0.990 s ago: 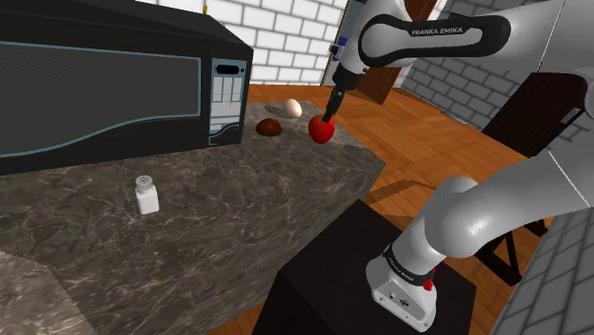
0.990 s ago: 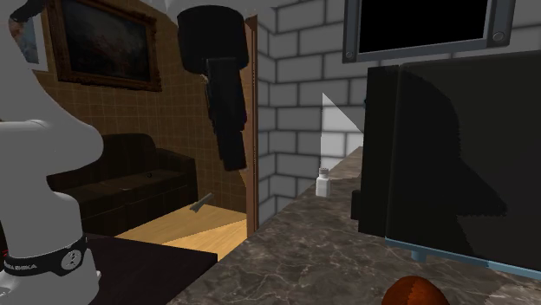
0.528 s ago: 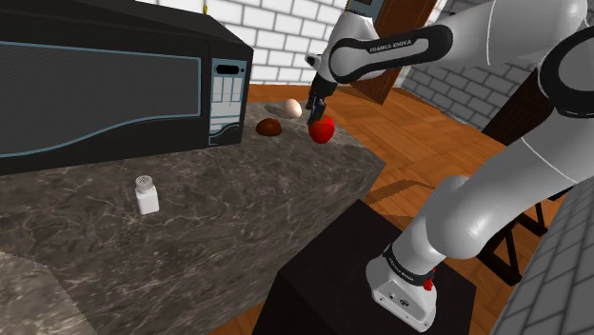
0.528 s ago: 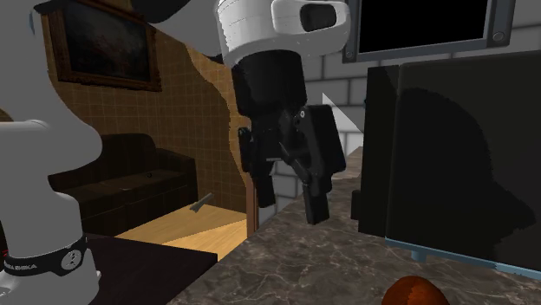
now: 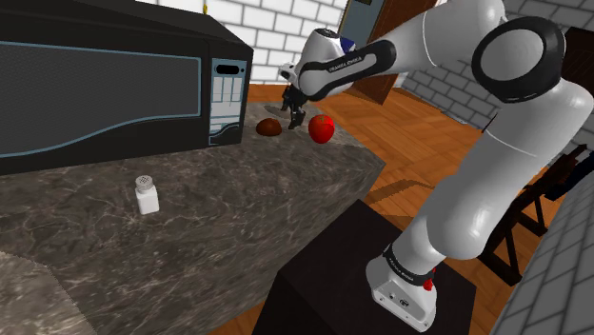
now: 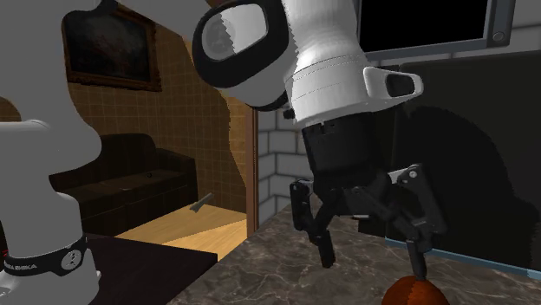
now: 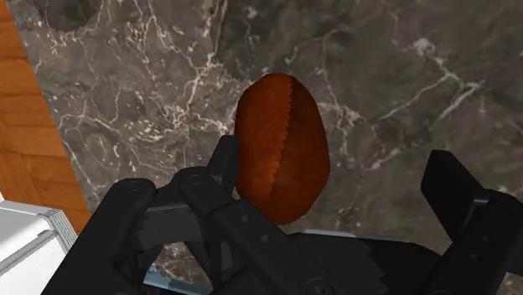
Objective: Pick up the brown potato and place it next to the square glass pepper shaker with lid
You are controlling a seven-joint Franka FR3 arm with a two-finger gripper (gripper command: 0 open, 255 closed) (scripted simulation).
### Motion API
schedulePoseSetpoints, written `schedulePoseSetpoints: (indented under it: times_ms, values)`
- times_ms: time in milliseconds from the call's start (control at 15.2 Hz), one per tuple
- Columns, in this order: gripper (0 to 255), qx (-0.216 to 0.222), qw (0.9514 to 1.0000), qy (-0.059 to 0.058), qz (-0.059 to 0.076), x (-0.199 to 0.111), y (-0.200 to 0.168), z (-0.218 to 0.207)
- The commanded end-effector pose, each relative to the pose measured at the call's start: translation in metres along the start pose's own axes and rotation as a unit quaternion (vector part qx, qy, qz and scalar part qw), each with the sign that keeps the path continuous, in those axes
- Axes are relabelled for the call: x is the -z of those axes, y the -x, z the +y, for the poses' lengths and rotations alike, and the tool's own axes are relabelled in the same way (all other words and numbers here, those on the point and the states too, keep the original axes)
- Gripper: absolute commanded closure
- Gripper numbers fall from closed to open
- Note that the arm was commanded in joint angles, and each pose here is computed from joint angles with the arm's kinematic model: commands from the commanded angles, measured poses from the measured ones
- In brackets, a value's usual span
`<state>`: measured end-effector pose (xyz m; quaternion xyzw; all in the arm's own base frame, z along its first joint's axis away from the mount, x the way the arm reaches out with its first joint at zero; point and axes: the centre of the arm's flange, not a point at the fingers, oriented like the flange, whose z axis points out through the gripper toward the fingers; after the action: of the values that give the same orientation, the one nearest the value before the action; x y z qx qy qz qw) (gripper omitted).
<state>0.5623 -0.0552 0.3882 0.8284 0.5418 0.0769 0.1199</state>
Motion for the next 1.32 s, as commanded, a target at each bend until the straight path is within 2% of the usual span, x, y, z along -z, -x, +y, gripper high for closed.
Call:
schedulePoseSetpoints:
  times_ms: [0, 132, 594, 1122, 1188, 1254]
  values:
    - [0, 0.046, 0.9989, 0.013, 0.0, -0.023, -0.012, 0.012]
    - [0, 0.073, 0.9971, 0.021, 0.0, -0.034, -0.021, 0.019]
    - [0, 0.073, 0.9971, 0.021, 0.0, -0.074, -0.021, 0.02]
    - [0, 0.073, 0.9971, 0.021, 0.0, -0.074, -0.021, 0.02]
    - [255, 0.073, 0.9971, 0.021, 0.0, -0.074, -0.021, 0.02]
    - [255, 0.073, 0.9971, 0.021, 0.0, -0.074, -0.021, 0.02]
